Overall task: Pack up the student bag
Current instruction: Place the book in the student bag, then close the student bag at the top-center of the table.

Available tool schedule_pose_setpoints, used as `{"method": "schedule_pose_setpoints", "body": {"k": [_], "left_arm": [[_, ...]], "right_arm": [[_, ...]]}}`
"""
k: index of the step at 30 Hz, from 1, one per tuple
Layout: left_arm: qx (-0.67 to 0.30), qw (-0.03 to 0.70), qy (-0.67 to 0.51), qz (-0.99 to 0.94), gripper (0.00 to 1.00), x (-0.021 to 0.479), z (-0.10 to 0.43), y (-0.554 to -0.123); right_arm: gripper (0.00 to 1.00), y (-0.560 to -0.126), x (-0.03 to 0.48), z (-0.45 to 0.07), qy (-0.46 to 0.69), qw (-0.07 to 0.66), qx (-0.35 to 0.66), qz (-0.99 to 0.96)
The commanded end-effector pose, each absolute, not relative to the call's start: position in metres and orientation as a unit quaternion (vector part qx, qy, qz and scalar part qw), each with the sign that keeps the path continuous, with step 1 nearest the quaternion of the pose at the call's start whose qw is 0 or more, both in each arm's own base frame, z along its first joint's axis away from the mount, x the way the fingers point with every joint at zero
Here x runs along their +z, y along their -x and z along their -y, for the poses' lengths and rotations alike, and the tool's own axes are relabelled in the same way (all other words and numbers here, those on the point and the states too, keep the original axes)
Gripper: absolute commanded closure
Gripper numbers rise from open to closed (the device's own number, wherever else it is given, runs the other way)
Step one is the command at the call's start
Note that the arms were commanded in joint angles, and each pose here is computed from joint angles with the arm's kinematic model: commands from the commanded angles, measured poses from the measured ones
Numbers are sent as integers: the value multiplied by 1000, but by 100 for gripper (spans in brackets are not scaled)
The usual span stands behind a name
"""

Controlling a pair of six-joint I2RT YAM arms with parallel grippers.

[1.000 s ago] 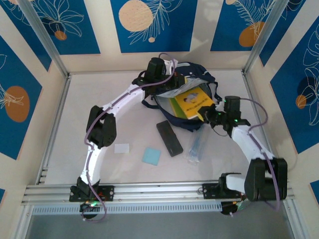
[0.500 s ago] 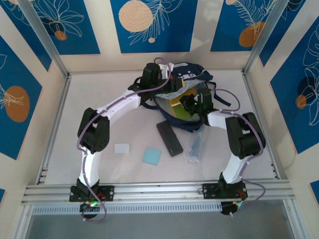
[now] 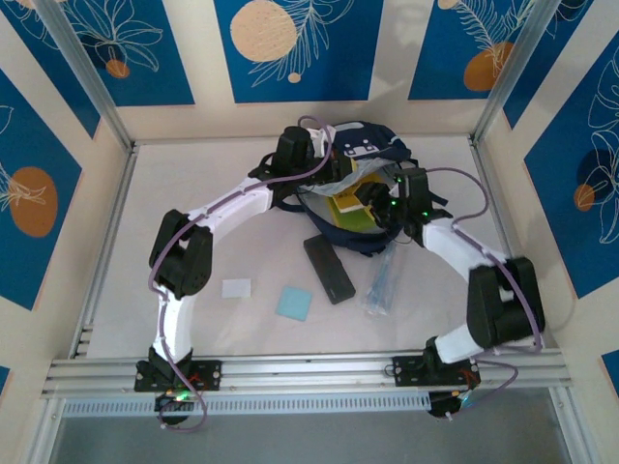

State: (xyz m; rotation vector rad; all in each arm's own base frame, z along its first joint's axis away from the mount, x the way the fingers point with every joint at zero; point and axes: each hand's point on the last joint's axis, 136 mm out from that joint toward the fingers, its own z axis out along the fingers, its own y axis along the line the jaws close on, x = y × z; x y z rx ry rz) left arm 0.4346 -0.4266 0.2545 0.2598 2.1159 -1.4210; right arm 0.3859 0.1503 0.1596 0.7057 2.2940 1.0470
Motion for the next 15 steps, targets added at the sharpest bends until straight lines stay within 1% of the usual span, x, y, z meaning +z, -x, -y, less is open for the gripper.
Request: {"method": "schedule_pose_setpoints", "body": {"k": [1, 2, 5, 11, 12, 13, 14, 15], "left_arm": [[-551, 323, -121, -760, 100, 293, 428, -427], [-550, 320, -120, -762, 100, 290, 429, -426], [-550, 316, -119, -764, 100, 285, 429, -426], [-543, 304, -122, -773, 100, 275, 428, -422], [-541, 302, -124, -775, 100, 273, 427, -421], [-537, 301, -127, -778, 97, 270, 426, -420], [-532, 297, -132, -782, 81, 266, 425, -417], [-525, 291, -137, -788, 61, 261, 423, -415]], "right_arm": [[34, -330, 131, -123, -265, 200, 303, -893], [31, -322, 134, -116, -269, 200, 290, -896], [29, -311, 142, -99, -268, 213, 269, -900], [29, -313, 165, -89, -261, 237, 276, -894], [26, -315, 170, -89, -257, 241, 275, -894], [22, -316, 173, -89, -253, 245, 275, -895], [17, -317, 176, -89, -250, 249, 275, -895], [9, -318, 179, -88, -251, 252, 273, -894]]}}
